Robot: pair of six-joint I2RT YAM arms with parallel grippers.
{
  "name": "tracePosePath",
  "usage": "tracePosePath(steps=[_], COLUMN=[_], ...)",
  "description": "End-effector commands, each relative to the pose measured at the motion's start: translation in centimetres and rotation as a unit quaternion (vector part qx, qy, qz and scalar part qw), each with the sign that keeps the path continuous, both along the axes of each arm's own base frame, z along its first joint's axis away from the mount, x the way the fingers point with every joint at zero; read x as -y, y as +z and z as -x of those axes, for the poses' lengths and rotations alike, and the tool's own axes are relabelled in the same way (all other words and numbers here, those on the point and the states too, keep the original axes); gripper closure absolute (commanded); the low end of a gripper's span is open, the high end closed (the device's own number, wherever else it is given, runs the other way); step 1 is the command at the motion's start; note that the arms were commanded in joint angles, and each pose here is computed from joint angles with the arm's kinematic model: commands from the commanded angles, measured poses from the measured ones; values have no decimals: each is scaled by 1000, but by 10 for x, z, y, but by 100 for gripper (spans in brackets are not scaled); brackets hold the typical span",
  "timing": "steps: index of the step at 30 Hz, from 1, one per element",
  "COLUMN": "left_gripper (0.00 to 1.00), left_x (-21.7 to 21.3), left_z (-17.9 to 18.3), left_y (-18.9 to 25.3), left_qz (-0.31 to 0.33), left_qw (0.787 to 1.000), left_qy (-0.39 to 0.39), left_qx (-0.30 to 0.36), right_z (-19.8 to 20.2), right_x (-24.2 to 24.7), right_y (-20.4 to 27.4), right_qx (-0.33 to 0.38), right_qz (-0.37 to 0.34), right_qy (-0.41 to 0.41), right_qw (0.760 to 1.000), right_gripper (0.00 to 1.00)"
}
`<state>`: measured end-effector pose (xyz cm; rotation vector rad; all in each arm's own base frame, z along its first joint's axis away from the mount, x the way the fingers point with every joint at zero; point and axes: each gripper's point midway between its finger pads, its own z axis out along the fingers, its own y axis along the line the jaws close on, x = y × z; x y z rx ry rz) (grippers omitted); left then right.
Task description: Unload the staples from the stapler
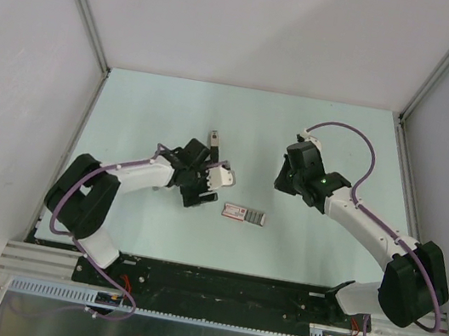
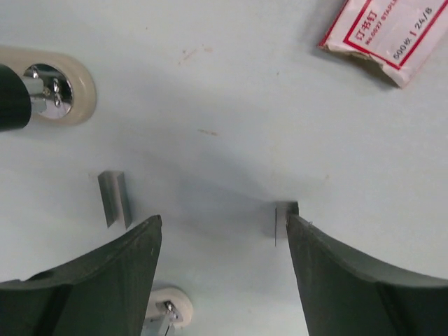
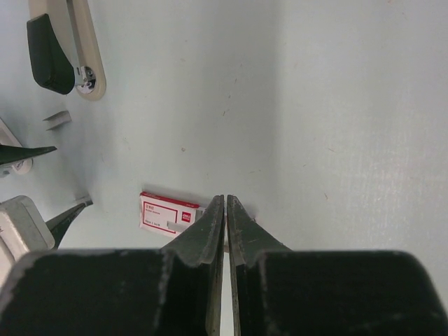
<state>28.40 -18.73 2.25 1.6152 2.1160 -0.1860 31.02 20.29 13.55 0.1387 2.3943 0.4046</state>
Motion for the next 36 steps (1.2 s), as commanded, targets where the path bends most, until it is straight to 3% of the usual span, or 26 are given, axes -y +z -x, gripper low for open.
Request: tracePosePath(steps=[1,7,21,29,36], left_gripper=[21,21,37,39,41], left_x=[10,10,-4,-7,-10], left_z=[-16,-40,-58,-71,-60], left_y=[45,64,8,5,-3], left_qz=[22,30,-15,-11,-16], left_qw=[999,999,999,999,998], left_qy=[-8,5,1,9,4], left_qx=[31,45,-34,-44,-60], right_z=[-1,-2,-3,-4,-4], right_x=[0,0,5,2,2], right_y=[9,8,7,2,0], right_qx=[12,9,5,-1,-3], right_qz=[-11,-14,-13,-16,-15], right_qy=[1,2,0,3,4], right_qw=[1000,1000,1000,1000,1000], right_gripper=[91,91,91,92,92])
